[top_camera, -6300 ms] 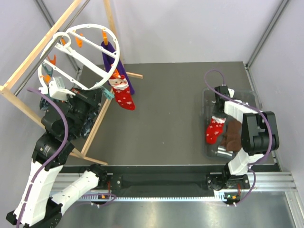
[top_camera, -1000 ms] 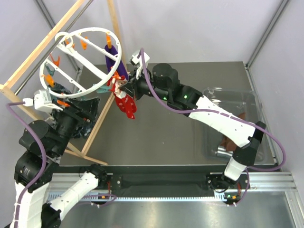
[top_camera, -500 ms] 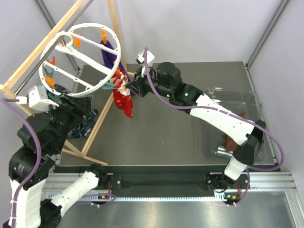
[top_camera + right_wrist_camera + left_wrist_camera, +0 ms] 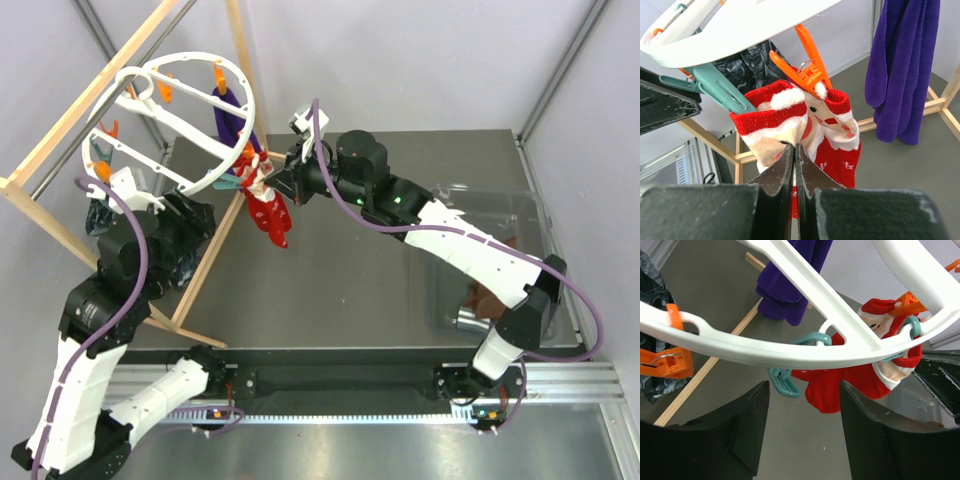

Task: Clip the socks to the hanger
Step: Open the clamp at the hanger.

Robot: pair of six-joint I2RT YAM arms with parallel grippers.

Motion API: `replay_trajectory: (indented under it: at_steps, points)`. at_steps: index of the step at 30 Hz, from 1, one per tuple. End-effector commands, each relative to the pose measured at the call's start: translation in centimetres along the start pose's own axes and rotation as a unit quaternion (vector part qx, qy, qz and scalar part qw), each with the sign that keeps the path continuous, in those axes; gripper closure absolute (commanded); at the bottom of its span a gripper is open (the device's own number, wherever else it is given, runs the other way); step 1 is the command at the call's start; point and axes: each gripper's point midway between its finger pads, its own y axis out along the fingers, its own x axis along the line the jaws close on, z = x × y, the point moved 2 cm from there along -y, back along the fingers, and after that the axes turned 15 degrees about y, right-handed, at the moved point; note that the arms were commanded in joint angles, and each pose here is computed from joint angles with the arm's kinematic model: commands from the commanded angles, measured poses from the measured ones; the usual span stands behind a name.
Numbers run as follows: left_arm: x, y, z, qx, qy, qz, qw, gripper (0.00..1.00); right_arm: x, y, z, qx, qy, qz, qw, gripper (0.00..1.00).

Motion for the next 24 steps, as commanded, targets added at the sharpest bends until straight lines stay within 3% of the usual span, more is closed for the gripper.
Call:
replay_trajectory:
  at_steps: [1, 6, 16, 22, 24]
  points:
    - [-0.3, 0.5, -1.8, -0.044, -0.001, 0.001, 0.999, 0.39, 1.6, -1.7, -3.2, -0.044, -0.004, -0.025, 0.999, 1.0]
    - [-0.2, 0.7, -2.4, -0.06, 0.014, -0.004, 0.998, 0.55, 1.5, -2.0, -3.1, -0.041, -0.002, -0.021, 0.999, 1.0]
    - [1.3, -0.2, -2.8, -0.071, 0.044, -0.029, 0.996, 0.56, 1.6, -1.7, -3.1, -0.04, 0.003, -0.023, 0.999, 1.0]
    - [0.6, -0.4, -2.9, -0.068, 0.061, -0.004, 0.996, 0.81, 1.6, -1.5, -3.1, -0.035, 0.004, -0.021, 0.999, 1.0]
    - [0.1, -0.3, -2.9, -0.065, 0.066, 0.009, 0.996, 0.85, 1.6, -1.6, -3.0, -0.032, 0.005, -0.022, 0.999, 1.0]
